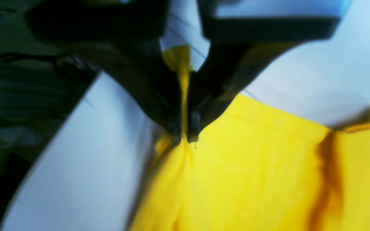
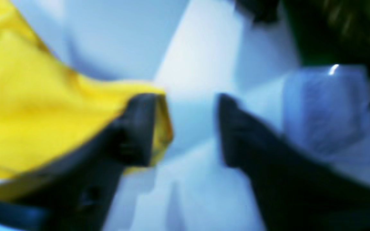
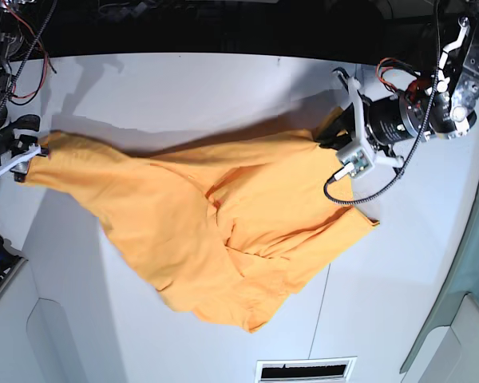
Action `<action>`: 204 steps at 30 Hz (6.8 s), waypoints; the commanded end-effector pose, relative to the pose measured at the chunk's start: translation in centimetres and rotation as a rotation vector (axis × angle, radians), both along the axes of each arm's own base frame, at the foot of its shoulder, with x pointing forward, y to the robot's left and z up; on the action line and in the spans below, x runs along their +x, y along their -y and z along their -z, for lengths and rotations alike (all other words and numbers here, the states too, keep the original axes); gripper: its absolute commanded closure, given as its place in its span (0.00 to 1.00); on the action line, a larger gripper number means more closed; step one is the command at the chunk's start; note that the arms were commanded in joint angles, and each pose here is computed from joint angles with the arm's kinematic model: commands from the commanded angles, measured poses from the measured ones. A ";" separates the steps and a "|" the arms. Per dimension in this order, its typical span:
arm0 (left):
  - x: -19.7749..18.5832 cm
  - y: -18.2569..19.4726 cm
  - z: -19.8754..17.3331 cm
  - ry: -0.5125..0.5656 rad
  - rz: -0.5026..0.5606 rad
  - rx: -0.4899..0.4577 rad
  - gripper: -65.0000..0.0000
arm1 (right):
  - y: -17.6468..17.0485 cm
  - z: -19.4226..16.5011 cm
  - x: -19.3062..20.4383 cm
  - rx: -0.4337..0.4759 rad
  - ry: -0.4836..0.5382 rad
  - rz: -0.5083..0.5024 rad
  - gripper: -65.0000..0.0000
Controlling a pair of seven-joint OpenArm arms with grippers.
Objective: Layout the t-shirt on the table in an organized manner, then fold the t-shirt properly
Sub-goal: 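Lift and stretch the shirt apart between both grippers, then release, then grasp the shirt body with the right gripper and drag it outward, then regrasp the shirt edge with the right gripper and pull it flat, then release the shirt with both grippers and lift them away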
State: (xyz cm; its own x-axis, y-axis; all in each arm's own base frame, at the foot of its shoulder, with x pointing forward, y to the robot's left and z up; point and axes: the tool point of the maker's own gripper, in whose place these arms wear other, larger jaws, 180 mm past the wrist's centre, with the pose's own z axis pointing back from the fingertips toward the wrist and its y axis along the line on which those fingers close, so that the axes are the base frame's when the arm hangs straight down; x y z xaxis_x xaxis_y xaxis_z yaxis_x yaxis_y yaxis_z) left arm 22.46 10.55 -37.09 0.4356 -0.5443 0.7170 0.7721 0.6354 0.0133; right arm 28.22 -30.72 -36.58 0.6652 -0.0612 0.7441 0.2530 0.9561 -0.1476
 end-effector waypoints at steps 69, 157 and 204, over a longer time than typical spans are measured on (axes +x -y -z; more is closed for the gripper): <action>-5.5 -9.9 12.1 -0.281 -0.197 0.244 1.00 | 2.3 -2.9 13.1 -0.034 0.172 0.020 1.00; -4.9 -8.4 7.4 -0.217 -0.015 0.210 0.74 | 1.2 1.7 7.4 -0.067 -0.047 0.025 0.31; -4.2 -8.2 7.2 -0.202 -0.062 0.197 0.65 | 2.2 6.2 -5.7 0.477 0.016 0.045 0.72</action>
